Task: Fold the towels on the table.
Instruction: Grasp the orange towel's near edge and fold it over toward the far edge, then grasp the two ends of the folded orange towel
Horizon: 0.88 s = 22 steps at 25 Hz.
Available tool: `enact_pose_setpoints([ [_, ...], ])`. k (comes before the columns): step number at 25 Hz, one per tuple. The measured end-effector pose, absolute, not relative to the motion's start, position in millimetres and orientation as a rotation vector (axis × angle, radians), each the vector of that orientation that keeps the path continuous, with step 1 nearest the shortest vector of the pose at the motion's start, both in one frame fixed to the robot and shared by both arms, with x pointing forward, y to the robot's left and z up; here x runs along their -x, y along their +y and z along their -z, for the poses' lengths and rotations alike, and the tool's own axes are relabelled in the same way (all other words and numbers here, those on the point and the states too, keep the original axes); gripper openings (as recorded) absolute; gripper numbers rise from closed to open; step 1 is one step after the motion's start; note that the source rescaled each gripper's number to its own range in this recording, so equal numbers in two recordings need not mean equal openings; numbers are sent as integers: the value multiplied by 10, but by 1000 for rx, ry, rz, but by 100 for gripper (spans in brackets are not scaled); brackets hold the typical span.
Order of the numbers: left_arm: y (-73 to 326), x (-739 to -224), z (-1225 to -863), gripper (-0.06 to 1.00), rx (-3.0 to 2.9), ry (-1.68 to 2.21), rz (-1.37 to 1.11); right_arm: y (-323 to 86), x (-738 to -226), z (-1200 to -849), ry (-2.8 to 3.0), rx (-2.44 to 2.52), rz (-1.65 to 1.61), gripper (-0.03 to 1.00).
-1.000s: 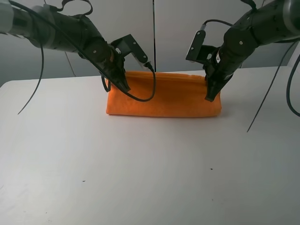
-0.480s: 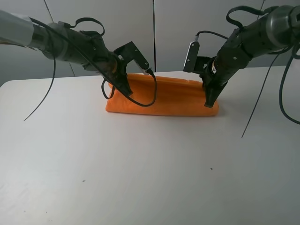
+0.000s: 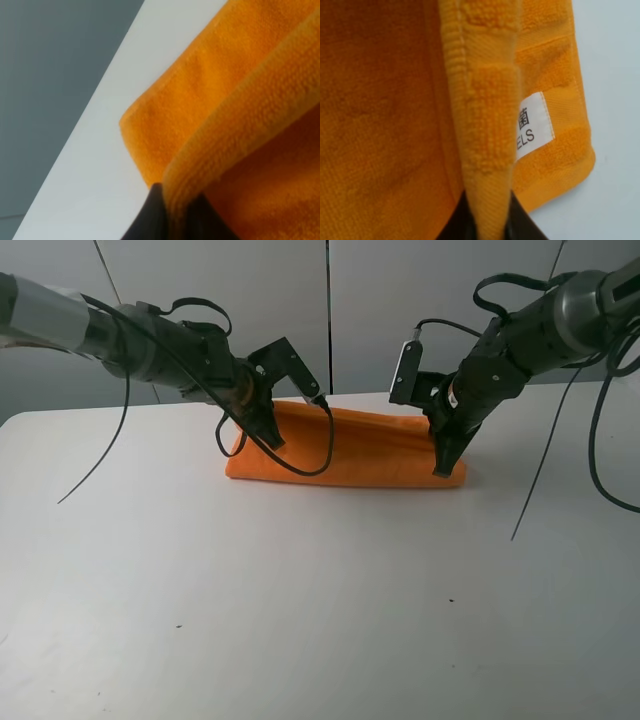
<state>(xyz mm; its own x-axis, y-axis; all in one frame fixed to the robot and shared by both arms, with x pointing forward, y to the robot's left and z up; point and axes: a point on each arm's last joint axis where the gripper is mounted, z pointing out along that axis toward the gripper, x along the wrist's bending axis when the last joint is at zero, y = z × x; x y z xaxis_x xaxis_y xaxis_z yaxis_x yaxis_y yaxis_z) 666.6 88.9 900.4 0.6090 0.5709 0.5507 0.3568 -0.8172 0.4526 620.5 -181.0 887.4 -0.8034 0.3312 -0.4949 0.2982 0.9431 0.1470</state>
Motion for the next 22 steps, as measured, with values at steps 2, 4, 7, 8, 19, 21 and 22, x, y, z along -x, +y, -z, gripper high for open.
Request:
enact_pose_setpoints([
  [2,895,-6670,-9005,1,-2539,752,-1024,-1824,-6210,-8875,2561,-452,-84,5],
  [4,895,-6671,-9006,5,-2541,747,-1026,-1824,-6210,-8875,2561,-455,-85,14],
  [7,916,-6676,-9006,16,-2551,752,-1039,-1855,-6216,-8874,2561,-461,-73,33],
  [8,928,-6685,-9011,23,-2554,751,-1048,-1855,-6214,-8873,2562,-461,-71,40],
  [19,971,-6789,-9147,99,-2556,735,-1154,-1862,-6217,-9048,2516,-500,-107,84],
  [21,1004,-6783,-9184,99,-2565,770,-1173,-1864,-6212,-9176,2470,-590,-154,90],
  [22,1027,-6776,-9198,99,-2570,806,-1178,-1868,-6210,-9234,2439,-670,-189,93],
])
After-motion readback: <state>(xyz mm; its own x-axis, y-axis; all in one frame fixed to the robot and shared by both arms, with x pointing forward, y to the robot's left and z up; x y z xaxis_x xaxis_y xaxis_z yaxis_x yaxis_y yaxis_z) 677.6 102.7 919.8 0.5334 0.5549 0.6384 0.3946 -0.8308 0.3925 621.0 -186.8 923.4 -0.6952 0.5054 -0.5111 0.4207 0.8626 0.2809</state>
